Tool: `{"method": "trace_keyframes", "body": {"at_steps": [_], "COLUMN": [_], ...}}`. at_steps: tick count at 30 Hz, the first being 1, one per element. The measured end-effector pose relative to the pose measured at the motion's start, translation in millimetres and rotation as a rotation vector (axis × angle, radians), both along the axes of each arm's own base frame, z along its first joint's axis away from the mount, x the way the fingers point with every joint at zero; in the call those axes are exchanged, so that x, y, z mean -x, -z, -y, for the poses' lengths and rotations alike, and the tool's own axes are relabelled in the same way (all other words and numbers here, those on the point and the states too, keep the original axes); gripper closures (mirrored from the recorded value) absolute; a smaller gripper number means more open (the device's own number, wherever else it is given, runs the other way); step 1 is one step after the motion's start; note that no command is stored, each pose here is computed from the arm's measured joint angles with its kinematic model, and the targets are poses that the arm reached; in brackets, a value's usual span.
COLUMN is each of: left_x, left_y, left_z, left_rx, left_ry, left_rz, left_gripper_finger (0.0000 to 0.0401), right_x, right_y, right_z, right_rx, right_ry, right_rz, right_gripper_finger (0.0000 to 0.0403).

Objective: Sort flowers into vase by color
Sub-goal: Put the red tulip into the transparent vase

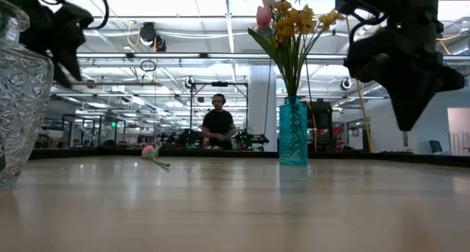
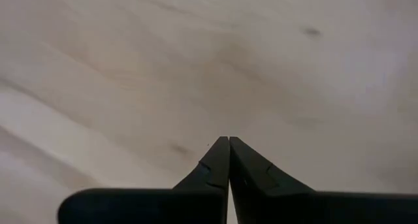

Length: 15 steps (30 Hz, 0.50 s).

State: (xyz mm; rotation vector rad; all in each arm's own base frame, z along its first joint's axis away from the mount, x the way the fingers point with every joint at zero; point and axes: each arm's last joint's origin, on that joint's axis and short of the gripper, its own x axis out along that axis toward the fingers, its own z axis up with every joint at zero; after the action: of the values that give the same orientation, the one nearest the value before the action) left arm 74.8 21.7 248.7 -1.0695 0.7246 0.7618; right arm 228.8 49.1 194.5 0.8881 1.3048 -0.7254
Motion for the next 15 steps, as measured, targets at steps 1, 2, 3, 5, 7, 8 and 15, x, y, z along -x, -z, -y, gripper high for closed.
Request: {"method": "trace_keyframes", "body": {"at_steps": [1,2,3,5,7,8,15], "left_x": [1,0,0,-2,-5,-7,-41], "left_y": [2,2,2,2,3,3,7], "left_z": [1,2,3,5,7,9,19], "left_rx": [0.059,0.098,0.136,0.199,0.240,0.255,0.286], "left_ry": [-0.032,-0.063,-0.086,-0.135,-0.164,-0.169,-0.142], "left_rz": [-0.011,-0.002,0.009,0.015,0.004,-0.003,-0.002], "left_gripper_finger": [0.0277,0.0277,0.0277,0.0277,0.0277,0.0277,0.0277], "right_x": [2,4,6,8,7,7,1], "right_y": [0,0,0,0,0,0,0], "right_z": [3,6,8,14,19,22,39], "right_rx": [0.010,0.017,0.024,0.036,0.042,0.046,0.108], "right_ry": [-0.021,-0.043,-0.063,-0.101,-0.136,-0.151,-0.261], "right_rz": [-0.024,-0.044,-0.061,-0.091,-0.093,-0.090,-0.049], "right_gripper_finger": [0.0402,0.0402,0.0402,0.0402,0.0402,0.0402,0.0402]}}
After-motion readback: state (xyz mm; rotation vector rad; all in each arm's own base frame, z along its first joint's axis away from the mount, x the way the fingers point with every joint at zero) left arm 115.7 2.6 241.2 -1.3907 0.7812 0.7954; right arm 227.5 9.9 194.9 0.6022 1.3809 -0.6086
